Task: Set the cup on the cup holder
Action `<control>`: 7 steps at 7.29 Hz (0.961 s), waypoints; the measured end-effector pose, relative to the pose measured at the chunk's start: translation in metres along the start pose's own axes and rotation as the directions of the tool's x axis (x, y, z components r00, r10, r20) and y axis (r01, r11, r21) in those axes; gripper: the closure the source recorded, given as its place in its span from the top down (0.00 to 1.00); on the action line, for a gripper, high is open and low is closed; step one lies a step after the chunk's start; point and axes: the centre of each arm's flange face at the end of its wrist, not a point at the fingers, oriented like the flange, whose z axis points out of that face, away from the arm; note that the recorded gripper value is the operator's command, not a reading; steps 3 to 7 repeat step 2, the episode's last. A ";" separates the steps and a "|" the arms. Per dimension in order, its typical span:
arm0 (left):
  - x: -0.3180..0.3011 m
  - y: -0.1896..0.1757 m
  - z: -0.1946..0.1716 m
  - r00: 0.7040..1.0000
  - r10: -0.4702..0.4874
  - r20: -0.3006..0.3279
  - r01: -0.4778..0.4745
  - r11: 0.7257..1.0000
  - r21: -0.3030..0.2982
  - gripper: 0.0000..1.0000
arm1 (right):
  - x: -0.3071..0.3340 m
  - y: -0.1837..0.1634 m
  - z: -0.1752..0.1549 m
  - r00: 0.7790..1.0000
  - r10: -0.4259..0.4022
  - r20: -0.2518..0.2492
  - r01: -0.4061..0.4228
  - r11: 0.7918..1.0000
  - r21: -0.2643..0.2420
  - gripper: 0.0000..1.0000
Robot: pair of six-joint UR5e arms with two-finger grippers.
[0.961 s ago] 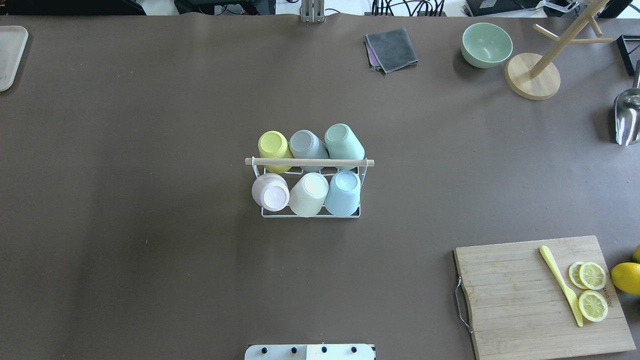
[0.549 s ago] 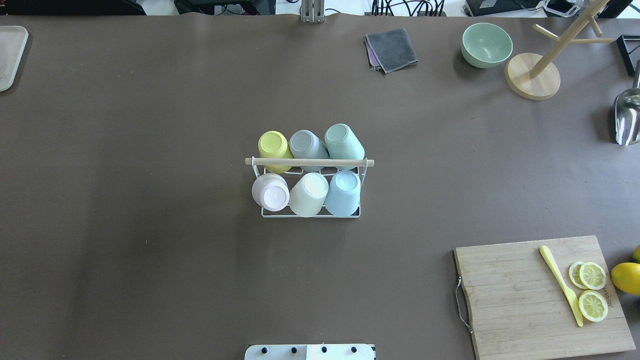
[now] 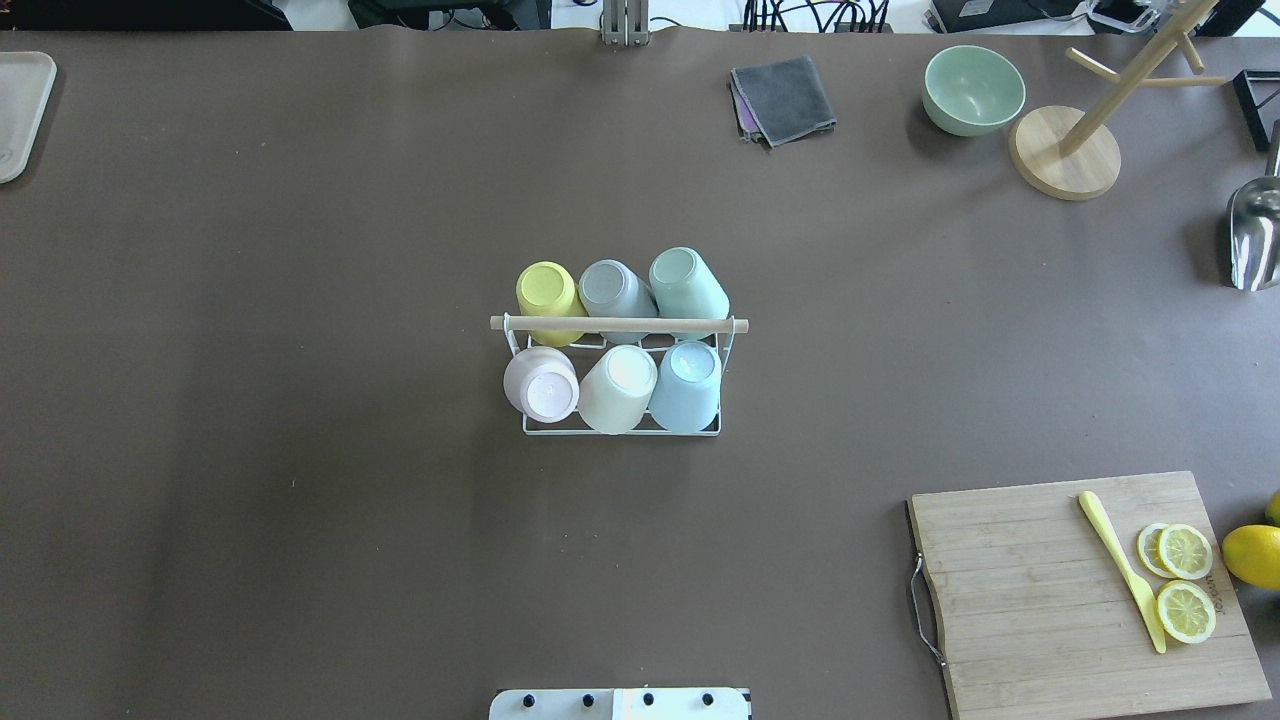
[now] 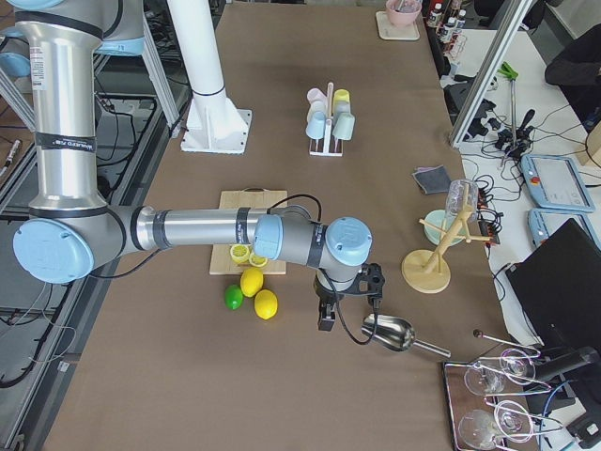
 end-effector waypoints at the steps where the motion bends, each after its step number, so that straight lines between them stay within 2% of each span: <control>1: -0.004 0.009 0.004 1.000 -0.012 -0.001 0.012 1.000 -0.011 0.99 | 0.000 0.000 0.000 1.000 -0.001 0.000 0.001 1.000 0.001 1.00; 7: -0.007 0.016 0.006 1.000 -0.022 -0.004 0.022 1.000 -0.020 0.99 | 0.000 -0.001 0.000 1.000 -0.001 0.000 0.001 1.000 0.001 1.00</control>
